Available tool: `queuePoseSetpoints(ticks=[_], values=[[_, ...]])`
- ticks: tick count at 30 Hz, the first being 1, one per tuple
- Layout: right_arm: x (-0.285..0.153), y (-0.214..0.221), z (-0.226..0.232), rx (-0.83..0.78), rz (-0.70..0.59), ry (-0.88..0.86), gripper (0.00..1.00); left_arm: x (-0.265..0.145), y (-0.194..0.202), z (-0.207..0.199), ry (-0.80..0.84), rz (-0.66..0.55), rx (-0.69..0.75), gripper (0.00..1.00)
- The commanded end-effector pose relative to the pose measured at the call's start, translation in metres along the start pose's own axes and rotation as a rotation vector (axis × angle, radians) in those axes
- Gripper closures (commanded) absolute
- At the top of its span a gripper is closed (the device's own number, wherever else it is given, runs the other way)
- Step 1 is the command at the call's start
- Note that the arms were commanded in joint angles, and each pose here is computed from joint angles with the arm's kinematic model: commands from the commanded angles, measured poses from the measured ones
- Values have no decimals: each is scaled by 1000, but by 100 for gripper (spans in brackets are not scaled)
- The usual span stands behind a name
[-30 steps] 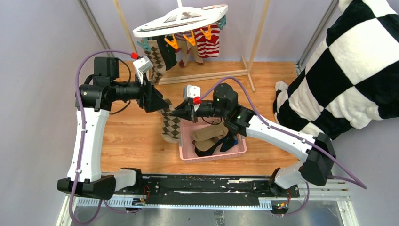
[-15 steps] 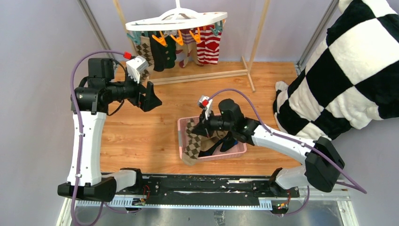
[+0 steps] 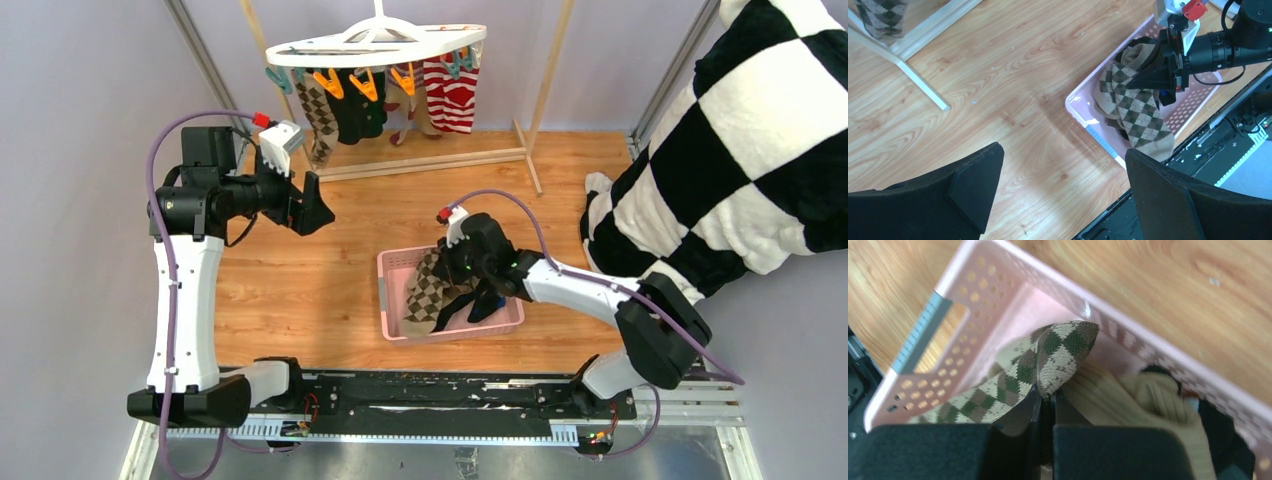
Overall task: Remove the socks clipped to the hanger
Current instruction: Place the sock in the bin.
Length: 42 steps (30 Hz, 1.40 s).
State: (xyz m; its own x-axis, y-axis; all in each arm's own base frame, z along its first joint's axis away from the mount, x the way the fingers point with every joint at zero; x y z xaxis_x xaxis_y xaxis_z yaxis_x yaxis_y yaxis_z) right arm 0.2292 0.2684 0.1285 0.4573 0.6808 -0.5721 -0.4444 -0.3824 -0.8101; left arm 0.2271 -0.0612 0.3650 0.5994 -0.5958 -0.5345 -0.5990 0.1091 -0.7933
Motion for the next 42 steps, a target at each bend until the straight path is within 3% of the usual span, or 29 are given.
queuePoseSetpoints(ticks=[1, 5, 11, 15, 18, 21, 24, 27, 29, 35, 42], values=[[20, -38, 14, 0, -91, -113, 99, -5, 0, 7, -36, -11, -2, 0], [35, -25, 16, 32, -33, -144, 92, -8, -3, 14, -49, -23, -28, 0], [17, -28, -8, -52, -94, 55, 52, -7, -1, 28, -74, -19, -83, 0], [-13, -52, -11, -101, -200, 120, 39, -4, 0, 39, -86, -10, -119, 0], [-22, -56, 4, -76, -241, 46, 38, -2, 2, 45, -95, -2, -144, 0], [-14, -45, 27, -16, -253, -99, 46, 2, 5, 54, -122, 16, -170, 0], [12, -18, 42, 81, -147, -195, 57, 7, 3, 63, -167, -1, -187, 0], [34, 14, 38, 91, -50, -126, 60, 10, -2, 74, -212, -21, -183, 0], [37, 17, 28, 81, -55, -36, 56, 11, -2, 76, -218, -18, -191, 0], [5, -91, 24, -137, -406, 119, 33, 9, 3, 77, -230, -15, -177, 0], [53, -196, 28, -280, -543, 119, 13, 10, 14, 108, -254, 0, -309, 0]])
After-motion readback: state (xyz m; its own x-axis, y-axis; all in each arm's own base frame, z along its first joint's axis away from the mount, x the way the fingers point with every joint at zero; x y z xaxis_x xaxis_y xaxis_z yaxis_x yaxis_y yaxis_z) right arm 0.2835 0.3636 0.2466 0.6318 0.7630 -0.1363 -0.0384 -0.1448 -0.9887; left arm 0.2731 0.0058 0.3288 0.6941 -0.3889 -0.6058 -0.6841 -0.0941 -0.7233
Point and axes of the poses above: each gripper's point midway between its finger pads, its own x axis out along the fingers, its own z axis along the line the jaws close on, y = z × x, the point moved 5 cm from there along -x, back along the fingers, and after that the axes turned 9 degrees about -x, right-handed, at the moved point
